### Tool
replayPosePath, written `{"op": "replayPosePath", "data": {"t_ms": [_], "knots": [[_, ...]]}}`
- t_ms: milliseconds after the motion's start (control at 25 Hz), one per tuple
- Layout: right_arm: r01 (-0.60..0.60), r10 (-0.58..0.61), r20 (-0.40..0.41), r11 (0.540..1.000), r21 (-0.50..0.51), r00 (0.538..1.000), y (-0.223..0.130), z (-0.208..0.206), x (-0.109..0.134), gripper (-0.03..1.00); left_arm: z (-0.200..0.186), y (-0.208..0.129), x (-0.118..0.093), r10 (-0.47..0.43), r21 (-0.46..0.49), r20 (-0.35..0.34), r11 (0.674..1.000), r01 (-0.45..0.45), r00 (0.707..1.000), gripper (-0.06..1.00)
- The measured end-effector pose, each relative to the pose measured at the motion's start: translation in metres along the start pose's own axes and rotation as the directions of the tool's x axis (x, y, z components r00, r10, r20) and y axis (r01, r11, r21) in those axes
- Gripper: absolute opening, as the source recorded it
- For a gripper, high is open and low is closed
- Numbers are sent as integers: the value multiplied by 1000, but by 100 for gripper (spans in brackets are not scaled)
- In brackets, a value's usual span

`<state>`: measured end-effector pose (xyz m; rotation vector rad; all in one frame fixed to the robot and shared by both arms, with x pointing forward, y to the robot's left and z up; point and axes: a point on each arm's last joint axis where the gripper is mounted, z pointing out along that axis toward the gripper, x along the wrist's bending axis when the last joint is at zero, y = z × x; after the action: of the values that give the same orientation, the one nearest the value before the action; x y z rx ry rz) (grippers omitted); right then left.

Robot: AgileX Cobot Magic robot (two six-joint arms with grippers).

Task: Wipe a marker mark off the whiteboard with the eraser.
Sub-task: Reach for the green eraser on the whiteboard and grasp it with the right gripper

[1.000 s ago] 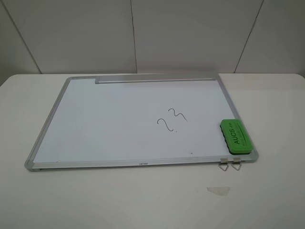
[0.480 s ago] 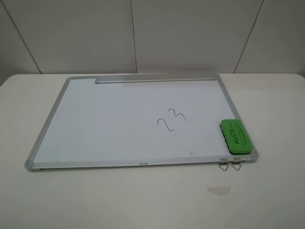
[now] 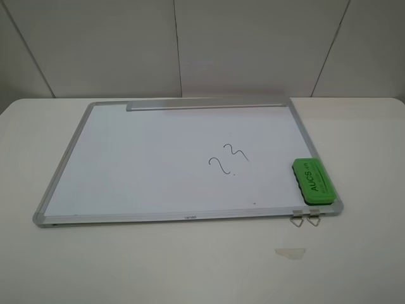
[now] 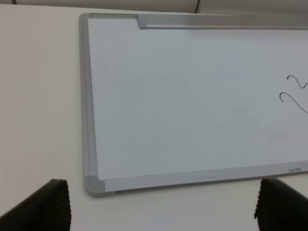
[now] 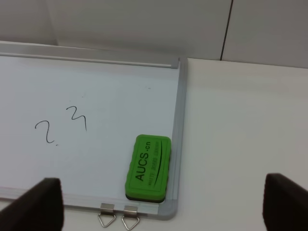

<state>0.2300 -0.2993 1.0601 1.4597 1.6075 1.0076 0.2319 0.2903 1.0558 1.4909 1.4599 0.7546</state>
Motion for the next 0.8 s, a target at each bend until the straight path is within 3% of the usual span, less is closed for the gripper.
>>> {"op": "replayPosePath", "data": {"t_ms": [240, 400, 640, 800], "knots": [[-58, 58, -24, 998, -6, 998, 2, -2, 2, 83, 0, 0, 0, 0, 0, 0, 1000, 0, 1000, 78], [-68, 69, -35, 997, 33, 997, 25, -1, 3, 83, 0, 0, 0, 0, 0, 0, 1000, 0, 1000, 78], [-112, 136, -90, 966, 233, 987, 77, 35, 10, 83, 0, 0, 0, 0, 0, 0, 1000, 0, 1000, 78], [-127, 177, -84, 901, 416, 981, 95, 83, 12, 83, 0, 0, 0, 0, 0, 0, 1000, 0, 1000, 78]]}}
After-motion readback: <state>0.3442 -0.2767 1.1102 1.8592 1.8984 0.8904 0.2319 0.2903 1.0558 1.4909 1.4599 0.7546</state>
